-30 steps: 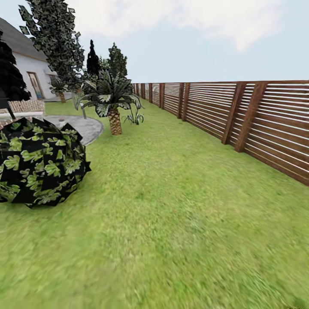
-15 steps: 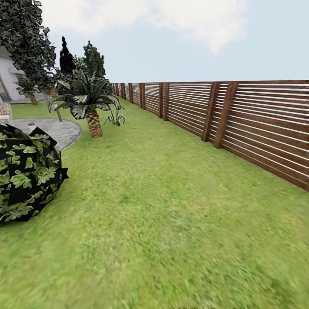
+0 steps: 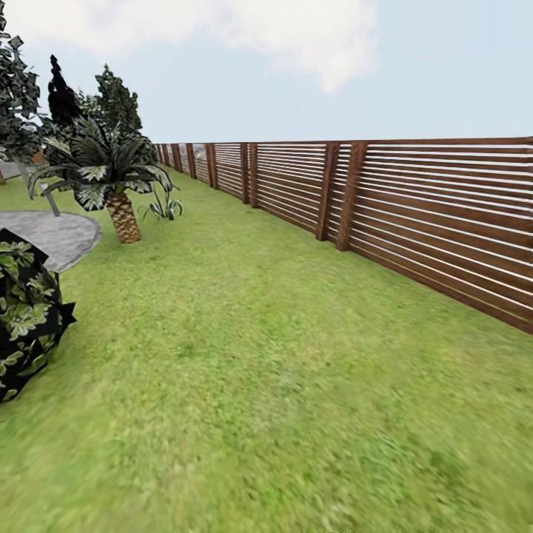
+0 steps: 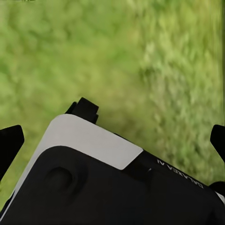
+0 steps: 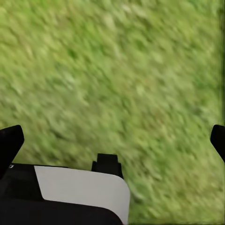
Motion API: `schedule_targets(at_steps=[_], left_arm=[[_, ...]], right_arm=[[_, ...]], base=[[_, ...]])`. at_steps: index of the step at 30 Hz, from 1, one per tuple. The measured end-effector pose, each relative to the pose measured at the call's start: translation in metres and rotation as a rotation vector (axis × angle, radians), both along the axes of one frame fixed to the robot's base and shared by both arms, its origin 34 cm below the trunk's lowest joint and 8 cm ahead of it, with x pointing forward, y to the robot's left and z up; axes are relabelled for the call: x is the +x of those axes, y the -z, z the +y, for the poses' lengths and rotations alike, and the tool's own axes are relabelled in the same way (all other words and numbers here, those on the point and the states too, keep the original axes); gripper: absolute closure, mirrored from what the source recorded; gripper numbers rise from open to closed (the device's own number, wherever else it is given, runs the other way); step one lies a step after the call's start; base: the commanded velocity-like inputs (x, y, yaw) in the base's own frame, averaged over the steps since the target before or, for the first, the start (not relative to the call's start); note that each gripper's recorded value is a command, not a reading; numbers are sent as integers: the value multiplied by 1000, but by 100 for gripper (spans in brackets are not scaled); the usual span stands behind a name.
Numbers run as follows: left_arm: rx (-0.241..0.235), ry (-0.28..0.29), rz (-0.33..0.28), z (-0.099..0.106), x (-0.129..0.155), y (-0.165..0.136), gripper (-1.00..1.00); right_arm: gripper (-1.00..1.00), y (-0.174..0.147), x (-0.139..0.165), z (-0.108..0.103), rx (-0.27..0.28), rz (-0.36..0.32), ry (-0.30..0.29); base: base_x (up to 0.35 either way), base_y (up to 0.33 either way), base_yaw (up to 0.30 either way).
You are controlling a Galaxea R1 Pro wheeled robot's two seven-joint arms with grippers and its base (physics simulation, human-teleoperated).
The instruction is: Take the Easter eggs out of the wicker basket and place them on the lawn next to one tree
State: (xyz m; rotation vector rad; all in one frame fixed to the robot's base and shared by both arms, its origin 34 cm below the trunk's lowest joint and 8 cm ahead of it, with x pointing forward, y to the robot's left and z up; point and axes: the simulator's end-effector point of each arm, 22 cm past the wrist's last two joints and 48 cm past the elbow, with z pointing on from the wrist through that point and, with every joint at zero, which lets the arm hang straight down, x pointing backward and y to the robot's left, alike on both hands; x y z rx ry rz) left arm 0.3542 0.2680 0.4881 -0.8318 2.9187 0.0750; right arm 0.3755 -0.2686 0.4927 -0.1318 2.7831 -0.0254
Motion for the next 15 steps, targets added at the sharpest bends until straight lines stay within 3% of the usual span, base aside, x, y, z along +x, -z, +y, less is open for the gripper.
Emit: schedule_targets(at_steps=[15], left_arm=[[-2,-18,2,1,-4,0,-100]], right_arm=[[-100,-1,2,1,-4,-4,2]], base=[[0,0,-284]])
